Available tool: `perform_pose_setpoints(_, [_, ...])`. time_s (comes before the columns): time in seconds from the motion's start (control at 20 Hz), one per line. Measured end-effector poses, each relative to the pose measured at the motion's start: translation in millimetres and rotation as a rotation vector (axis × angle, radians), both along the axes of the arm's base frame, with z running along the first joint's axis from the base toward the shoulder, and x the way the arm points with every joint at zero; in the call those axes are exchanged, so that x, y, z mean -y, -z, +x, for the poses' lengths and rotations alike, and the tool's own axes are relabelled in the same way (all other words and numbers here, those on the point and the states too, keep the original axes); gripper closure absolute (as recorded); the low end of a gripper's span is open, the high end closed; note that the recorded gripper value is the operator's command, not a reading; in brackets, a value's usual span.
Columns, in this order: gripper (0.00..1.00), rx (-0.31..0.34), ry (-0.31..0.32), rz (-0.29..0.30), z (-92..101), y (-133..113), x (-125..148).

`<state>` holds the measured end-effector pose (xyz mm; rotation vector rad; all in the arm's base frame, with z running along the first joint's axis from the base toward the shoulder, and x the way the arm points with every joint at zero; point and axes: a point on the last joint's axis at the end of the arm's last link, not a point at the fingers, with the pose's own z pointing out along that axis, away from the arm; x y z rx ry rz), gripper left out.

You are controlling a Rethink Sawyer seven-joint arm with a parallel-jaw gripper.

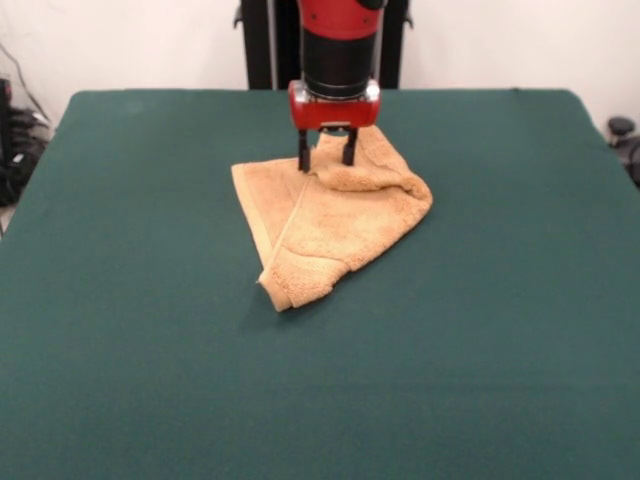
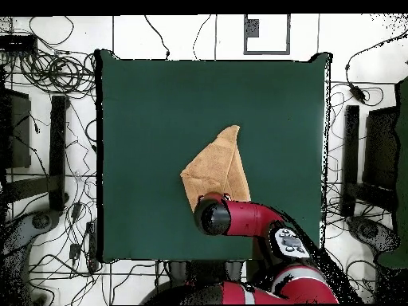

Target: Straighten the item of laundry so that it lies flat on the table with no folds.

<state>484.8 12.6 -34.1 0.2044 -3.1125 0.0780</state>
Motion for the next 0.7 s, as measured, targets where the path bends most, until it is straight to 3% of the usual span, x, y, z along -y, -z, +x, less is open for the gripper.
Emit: perform_pose_setpoints(0.7, [0.00,0.014,0.023,0.021,-2.2,1.0,4.3])
